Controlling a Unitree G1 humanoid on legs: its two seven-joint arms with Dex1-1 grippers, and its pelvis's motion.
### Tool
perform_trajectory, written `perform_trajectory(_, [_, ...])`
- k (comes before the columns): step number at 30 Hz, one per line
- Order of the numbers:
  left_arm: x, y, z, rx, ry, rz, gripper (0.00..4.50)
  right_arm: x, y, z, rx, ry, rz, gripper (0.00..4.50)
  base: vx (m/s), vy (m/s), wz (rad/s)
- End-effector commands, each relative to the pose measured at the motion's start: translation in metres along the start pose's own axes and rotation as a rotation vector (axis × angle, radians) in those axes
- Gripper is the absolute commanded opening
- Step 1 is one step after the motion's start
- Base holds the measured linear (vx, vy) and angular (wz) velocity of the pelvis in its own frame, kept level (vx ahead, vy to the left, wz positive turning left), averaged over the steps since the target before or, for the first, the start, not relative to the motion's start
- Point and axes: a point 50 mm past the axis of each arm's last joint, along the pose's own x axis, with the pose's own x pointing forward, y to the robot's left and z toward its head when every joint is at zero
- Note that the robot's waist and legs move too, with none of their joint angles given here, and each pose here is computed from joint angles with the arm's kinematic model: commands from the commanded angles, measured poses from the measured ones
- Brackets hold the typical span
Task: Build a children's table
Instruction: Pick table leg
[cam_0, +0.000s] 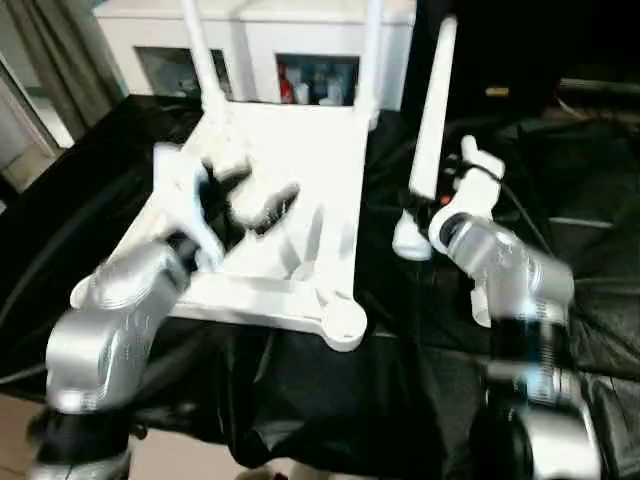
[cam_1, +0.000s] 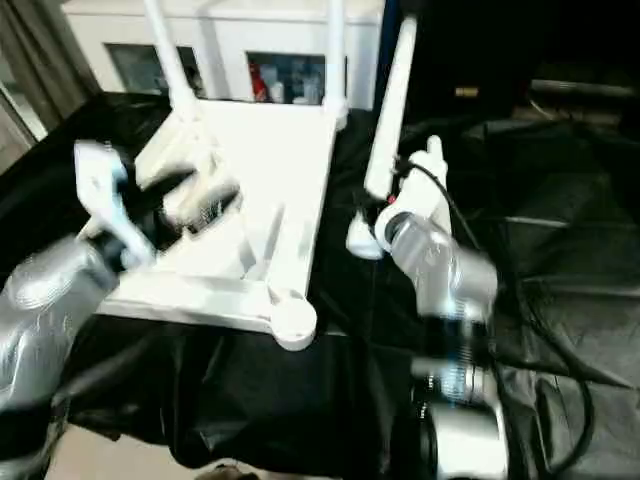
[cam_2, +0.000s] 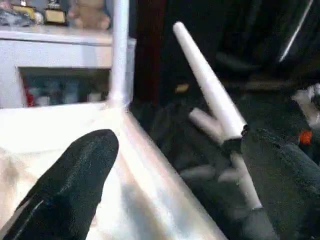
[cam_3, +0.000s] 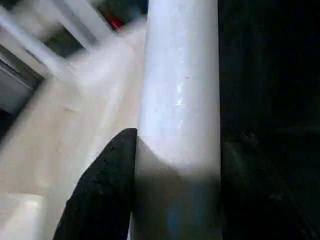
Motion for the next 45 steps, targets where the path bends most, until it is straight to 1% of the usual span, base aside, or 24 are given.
perform_trajectory(1, [0.007,-0.002,0.001,-0.085,0.002,-0.028,4.50,-0.008,0.018,0.011,0.013,-0.088,0.144,1.92,0.000,0.000,0.00])
perform_trajectory(2, [0.012,-0.005,0.002,-0.130,-0.003,-0.051,4.50,-0.012,0.021,0.011,0.021,-0.108,0.192,1.92,0.000,0.000,0.00])
perform_trajectory(3, [0.013,-0.006,0.003,-0.138,-0.004,-0.057,4.50,-0.013,0.022,0.011,0.021,-0.111,0.204,1.91,0.000,0.000,0.00])
perform_trajectory(4, [0.027,-0.012,0.007,-0.227,-0.008,-0.109,4.50,-0.024,0.033,0.008,0.017,-0.129,0.333,1.91,0.000,0.000,0.00])
perform_trajectory(5, [0.034,-0.016,0.009,-0.287,-0.006,-0.144,4.50,-0.030,0.040,0.004,0.014,-0.132,0.414,1.91,0.000,0.000,0.00])
perform_trajectory(10, [0.048,-0.023,0.017,-0.370,-0.014,-0.186,4.50,-0.041,0.053,-0.002,0.018,-0.135,0.561,1.91,0.000,0.000,0.00])
perform_trajectory(11, [0.054,-0.024,0.021,-0.409,-0.025,-0.194,4.50,-0.045,0.056,-0.005,0.023,-0.125,0.601,1.91,0.000,0.000,0.00])
perform_trajectory(14, [0.063,-0.029,0.025,-0.484,-0.030,-0.221,4.50,-0.049,0.058,-0.009,0.023,-0.101,0.661,1.91,0.000,0.000,0.00])
perform_trajectory(16, [0.068,-0.033,0.023,-0.528,-0.005,-0.246,4.50,-0.052,0.059,-0.012,-0.005,-0.074,0.693,1.91,0.000,0.000,0.00])
perform_trajectory(20, [0.072,-0.033,0.017,-0.539,0.028,-0.235,4.50,-0.057,0.060,-0.012,-0.033,-0.049,0.752,1.91,0.000,0.000,0.00])
perform_trajectory(24, [0.074,-0.039,0.023,-0.591,-0.013,-0.281,4.50,-0.061,0.058,-0.013,-0.107,-0.001,0.787,1.91,0.000,0.000,0.00])
perform_trajectory(26, [0.074,-0.039,0.022,-0.591,-0.005,-0.274,4.21,-0.062,0.057,-0.014,-0.131,0.012,0.797,1.91,0.000,0.000,0.00])
perform_trajectory(29, [0.075,-0.034,0.018,-0.584,0.013,-0.224,4.10,-0.062,0.056,-0.015,-0.162,0.029,0.798,1.91,0.000,0.000,0.00])
perform_trajectory(30, [0.075,-0.033,0.017,-0.584,0.010,-0.211,3.78,-0.061,0.056,-0.016,-0.168,0.032,0.797,1.91,0.000,0.000,0.00])
perform_trajectory(32, [0.074,-0.029,0.016,-0.573,0.003,-0.160,3.71,-0.060,0.056,-0.016,-0.191,0.037,0.788,1.91,0.000,0.000,0.00])
perform_trajectory(34, [0.074,-0.028,0.017,-0.567,0.002,-0.147,3.70,-0.059,0.056,-0.015,-0.197,0.035,0.784,1.91,0.000,0.000,0.00])
perform_trajectory(36, [0.074,-0.026,0.018,-0.560,-0.006,-0.115,3.34,-0.057,0.056,-0.015,-0.214,0.031,0.771,1.91,0.000,0.000,0.00])
perform_trajectory(39, [0.075,-0.024,0.017,-0.553,0.002,-0.058,3.21,-0.056,0.057,-0.015,-0.242,0.027,0.754,1.91,0.000,0.000,0.00])
perform_trajectory(41, [0.075,-0.024,0.014,-0.555,0.013,-0.038,2.90,-0.055,0.058,-0.015,-0.252,0.023,0.743,1.91,0.000,0.000,0.00])
perform_trajectory(42, [0.075,-0.024,0.013,-0.558,0.015,-0.036,2.81,-0.055,0.058,-0.016,-0.258,0.023,0.739,1.91,0.000,0.000,0.00])
perform_trajectory(44, [0.075,-0.025,0.012,-0.560,0.015,-0.035,2.82,-0.054,0.059,-0.016,-0.261,0.024,0.739,1.91,0.000,0.000,0.00])
perform_trajectory(45, [0.074,-0.026,0.012,-0.562,0.011,-0.041,2.75,-0.054,0.060,-0.017,-0.268,0.027,0.740,1.91,0.000,0.000,0.00])
